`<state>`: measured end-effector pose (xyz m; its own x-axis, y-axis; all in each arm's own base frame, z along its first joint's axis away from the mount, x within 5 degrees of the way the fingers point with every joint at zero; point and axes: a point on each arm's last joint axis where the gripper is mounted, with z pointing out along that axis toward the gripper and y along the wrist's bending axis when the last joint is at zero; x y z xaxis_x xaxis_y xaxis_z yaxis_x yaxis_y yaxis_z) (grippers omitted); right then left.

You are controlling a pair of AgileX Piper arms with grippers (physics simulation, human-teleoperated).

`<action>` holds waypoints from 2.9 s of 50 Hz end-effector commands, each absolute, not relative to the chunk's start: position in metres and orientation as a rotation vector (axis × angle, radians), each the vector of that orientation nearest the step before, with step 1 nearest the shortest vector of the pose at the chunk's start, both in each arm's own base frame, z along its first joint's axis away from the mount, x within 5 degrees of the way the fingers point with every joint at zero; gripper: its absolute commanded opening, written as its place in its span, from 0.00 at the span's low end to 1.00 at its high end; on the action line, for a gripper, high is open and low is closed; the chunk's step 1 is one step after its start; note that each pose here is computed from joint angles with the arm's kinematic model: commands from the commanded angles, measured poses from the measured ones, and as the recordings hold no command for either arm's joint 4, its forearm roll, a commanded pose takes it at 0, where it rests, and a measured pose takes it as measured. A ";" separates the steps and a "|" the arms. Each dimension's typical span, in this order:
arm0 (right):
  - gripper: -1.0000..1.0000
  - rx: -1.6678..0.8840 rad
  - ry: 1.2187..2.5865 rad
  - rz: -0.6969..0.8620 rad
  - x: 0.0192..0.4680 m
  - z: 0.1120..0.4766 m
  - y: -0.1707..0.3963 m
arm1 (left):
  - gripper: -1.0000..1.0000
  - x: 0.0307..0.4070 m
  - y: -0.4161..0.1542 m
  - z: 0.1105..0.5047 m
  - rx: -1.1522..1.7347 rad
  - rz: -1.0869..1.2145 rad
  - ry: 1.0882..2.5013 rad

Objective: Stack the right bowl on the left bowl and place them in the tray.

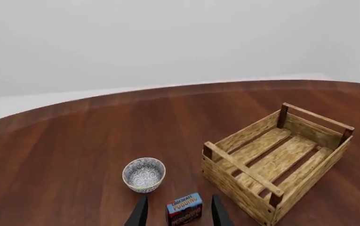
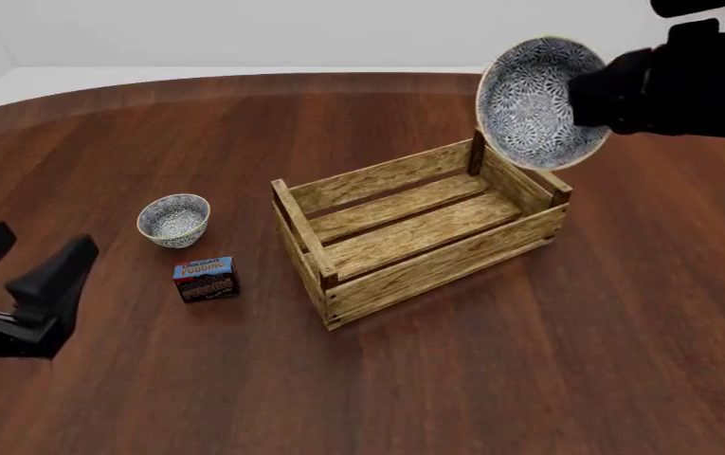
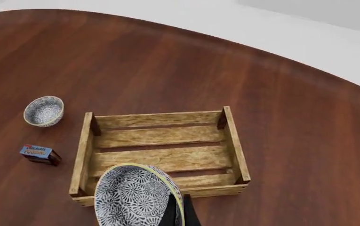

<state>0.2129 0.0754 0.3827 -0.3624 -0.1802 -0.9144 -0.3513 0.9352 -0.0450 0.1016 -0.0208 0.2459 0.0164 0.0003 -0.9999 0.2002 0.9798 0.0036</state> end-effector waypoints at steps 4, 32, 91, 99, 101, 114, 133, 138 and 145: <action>0.00 -0.362 1.831 0.253 0.193 0.385 0.077 | 1.00 0.102 -0.022 0.259 0.185 -0.149 1.534; 0.00 -0.368 1.826 0.281 0.198 0.377 0.084 | 1.00 0.117 -0.027 0.260 0.199 -0.156 1.588; 0.00 -0.376 1.838 0.271 0.208 0.368 0.087 | 1.00 0.167 -0.129 0.306 0.556 -0.466 1.467; 0.00 -0.372 1.841 0.262 0.209 0.367 0.086 | 1.00 0.169 -0.143 0.313 0.589 -0.501 1.448; 0.00 -0.376 1.842 0.264 0.209 0.367 0.087 | 1.00 0.169 -0.147 0.314 0.595 -0.510 1.445; 0.00 -0.382 1.843 0.262 0.210 0.366 0.087 | 1.00 0.169 -0.165 0.323 0.635 -0.562 1.423; 0.00 -0.400 1.843 0.269 0.208 0.365 0.090 | 1.00 0.175 -0.190 0.326 0.668 -0.615 1.418; 0.00 -0.408 1.841 0.272 0.206 0.365 0.091 | 1.00 0.176 -0.192 0.328 0.666 -0.613 1.408; 0.00 -0.426 1.837 0.282 0.202 0.365 0.093 | 1.00 0.181 -0.197 0.330 0.665 -0.617 1.408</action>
<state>0.2081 0.0989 0.3576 -0.2518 -0.1386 -0.9578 -0.4324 0.9015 -0.0167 0.1876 -0.2042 0.3167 0.0454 0.0395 -0.9982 0.7350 0.6754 0.0601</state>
